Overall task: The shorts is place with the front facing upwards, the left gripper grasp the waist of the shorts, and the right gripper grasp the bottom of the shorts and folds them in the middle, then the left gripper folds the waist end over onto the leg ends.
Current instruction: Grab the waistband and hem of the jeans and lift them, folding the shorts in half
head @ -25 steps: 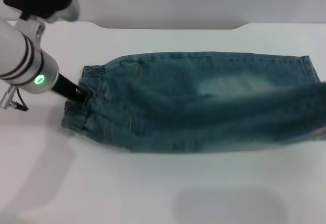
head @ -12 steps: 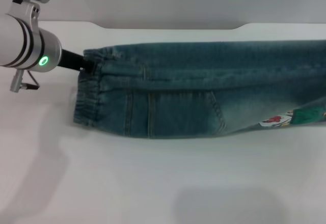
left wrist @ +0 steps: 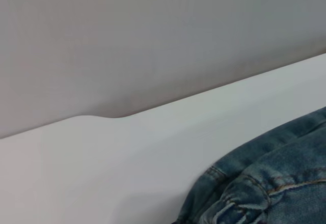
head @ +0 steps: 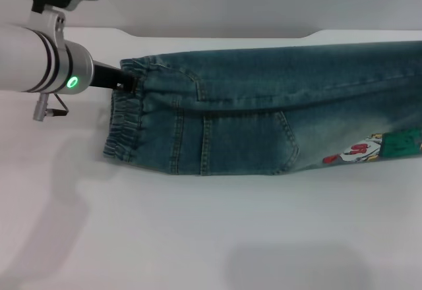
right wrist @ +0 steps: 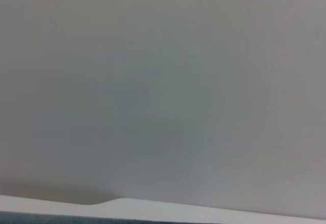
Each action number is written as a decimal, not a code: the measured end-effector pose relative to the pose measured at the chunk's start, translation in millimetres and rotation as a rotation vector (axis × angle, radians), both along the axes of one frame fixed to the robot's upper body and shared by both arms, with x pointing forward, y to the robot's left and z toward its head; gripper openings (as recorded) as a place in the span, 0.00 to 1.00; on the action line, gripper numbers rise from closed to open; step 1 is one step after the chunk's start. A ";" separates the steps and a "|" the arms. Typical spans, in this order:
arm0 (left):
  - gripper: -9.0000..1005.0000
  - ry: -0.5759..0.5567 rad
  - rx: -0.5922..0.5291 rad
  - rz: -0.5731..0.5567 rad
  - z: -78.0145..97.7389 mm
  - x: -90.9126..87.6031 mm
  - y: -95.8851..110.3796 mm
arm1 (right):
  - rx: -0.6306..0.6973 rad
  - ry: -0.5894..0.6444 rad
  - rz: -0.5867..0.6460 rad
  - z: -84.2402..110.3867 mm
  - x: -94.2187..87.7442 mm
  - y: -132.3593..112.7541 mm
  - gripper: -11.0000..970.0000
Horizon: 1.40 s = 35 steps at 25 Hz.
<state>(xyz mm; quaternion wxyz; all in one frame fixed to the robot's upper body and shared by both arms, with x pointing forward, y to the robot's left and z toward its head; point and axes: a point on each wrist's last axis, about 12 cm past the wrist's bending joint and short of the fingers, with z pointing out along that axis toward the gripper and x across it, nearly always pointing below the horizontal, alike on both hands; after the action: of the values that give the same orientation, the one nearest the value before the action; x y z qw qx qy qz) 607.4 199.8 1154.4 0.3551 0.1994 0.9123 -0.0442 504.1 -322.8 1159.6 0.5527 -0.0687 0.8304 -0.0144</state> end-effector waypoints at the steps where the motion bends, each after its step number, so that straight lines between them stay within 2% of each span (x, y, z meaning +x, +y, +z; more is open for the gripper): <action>1: 0.09 -0.001 0.000 -0.001 -0.7 0.2 -0.1 | -0.005 -0.004 -0.002 -3.2 2.1 0.0 0.06; 10: 0.09 -0.084 -0.047 -0.021 -12.4 5.8 -5.3 | -0.054 -0.071 -0.083 -33.4 16.3 -12.3 0.06; 13: 0.09 -0.166 -0.062 -0.032 -23.8 7.3 -10.3 | -0.081 -0.142 -0.138 -47.1 19.6 -16.4 0.07; 17: 0.10 -0.312 -0.108 -0.041 -39.9 3.7 -17.7 | -0.108 -0.176 -0.180 -62.1 25.7 -21.1 0.07; 20: 0.10 -0.356 -0.146 -0.024 -42.8 3.5 -17.8 | -0.114 -0.201 -0.197 -71.7 28.3 -19.2 0.07; 22: 0.17 -0.362 -0.155 -0.019 -43.1 4.1 -17.2 | -0.119 -0.222 -0.195 -77.1 28.3 -13.9 0.07; 25: 0.28 -0.365 -0.154 -0.020 -43.2 3.5 -16.6 | -0.131 -0.251 -0.185 -81.5 27.2 -7.1 0.17; 28: 0.34 -0.364 -0.155 -0.021 -43.3 2.5 -17.1 | -0.140 -0.281 -0.192 -80.5 26.0 -6.8 0.26; 30: 0.38 -0.360 -0.155 -0.022 -44.1 1.9 -17.3 | -0.148 -0.289 -0.199 -80.2 25.3 -8.8 0.51; 35: 0.49 -0.342 -0.152 -0.022 -48.3 -1.5 -16.5 | -0.153 -0.273 -0.217 -79.9 25.7 -17.6 0.70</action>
<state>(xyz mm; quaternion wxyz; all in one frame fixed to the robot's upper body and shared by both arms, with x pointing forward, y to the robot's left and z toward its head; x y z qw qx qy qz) 605.9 183.3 1106.2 0.5186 0.1866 0.8303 -0.0820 529.8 -340.3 1079.7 0.6486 -0.0182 0.7468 -0.1462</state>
